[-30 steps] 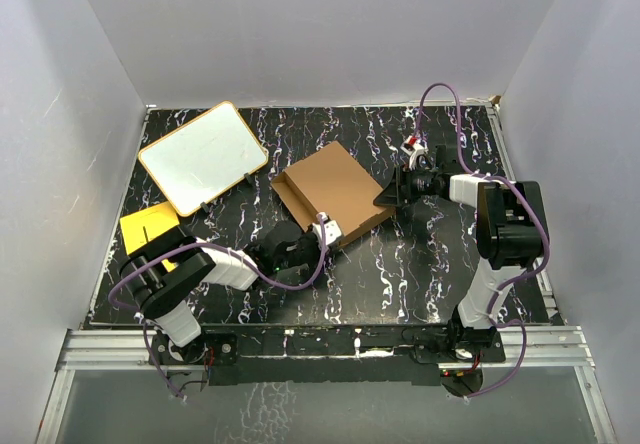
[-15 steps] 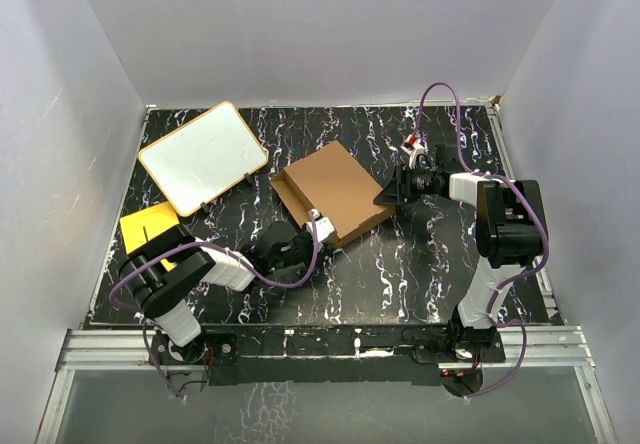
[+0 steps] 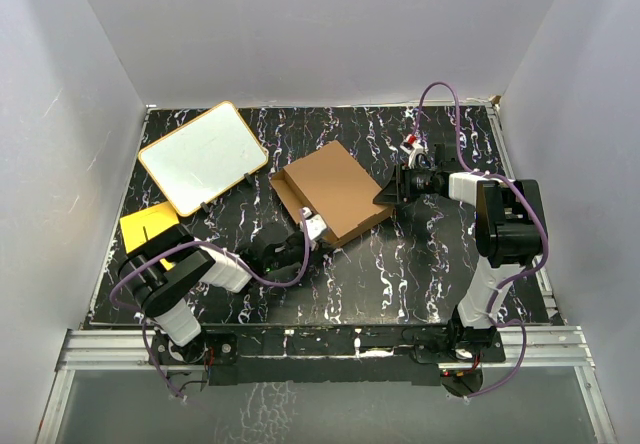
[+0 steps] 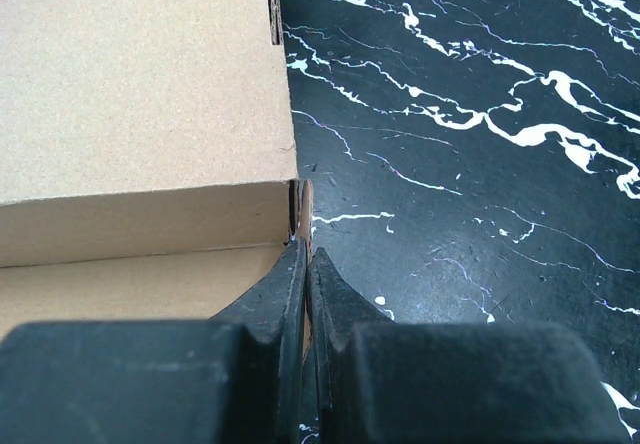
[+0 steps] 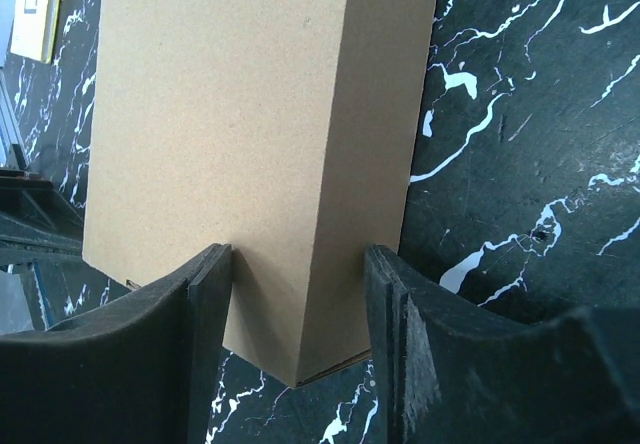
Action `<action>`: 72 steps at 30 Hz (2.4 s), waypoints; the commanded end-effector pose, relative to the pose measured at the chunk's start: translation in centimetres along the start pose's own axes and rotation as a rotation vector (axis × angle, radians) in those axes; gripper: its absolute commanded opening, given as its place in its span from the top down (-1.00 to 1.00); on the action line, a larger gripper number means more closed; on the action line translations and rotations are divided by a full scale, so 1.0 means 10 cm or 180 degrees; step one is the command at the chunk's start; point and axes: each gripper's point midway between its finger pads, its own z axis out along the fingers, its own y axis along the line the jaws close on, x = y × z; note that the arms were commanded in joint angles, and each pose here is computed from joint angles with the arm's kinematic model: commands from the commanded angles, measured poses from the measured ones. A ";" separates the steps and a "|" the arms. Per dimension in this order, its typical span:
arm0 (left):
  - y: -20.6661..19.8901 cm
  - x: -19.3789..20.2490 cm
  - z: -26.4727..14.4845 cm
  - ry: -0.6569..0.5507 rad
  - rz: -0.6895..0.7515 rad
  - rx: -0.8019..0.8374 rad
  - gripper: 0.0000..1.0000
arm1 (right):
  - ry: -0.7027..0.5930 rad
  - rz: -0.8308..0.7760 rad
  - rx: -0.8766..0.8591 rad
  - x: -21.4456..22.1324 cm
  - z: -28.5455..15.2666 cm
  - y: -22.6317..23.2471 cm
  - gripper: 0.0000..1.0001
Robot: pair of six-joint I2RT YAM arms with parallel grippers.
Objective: Fold the paper box
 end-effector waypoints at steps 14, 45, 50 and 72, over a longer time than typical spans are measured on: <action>-0.07 -0.14 -0.02 -0.0123 -0.0098 0.0165 0.87 | 0.0041 -0.0151 0.0338 0.01 0.04 -0.30 -0.10; 1.68 -0.30 -0.60 -0.0399 -0.4523 -0.1529 -0.94 | 0.0135 -0.0214 0.0252 0.04 0.13 -0.22 -0.10; 1.83 -0.17 -0.45 -0.0434 -0.4642 -0.1586 -0.94 | 0.0155 -0.0209 0.0235 0.05 0.15 -0.22 -0.10; 1.98 0.41 -0.26 0.0148 -0.4884 -0.2064 0.15 | 0.0159 -0.1069 0.0484 -0.35 -0.07 -0.13 -0.47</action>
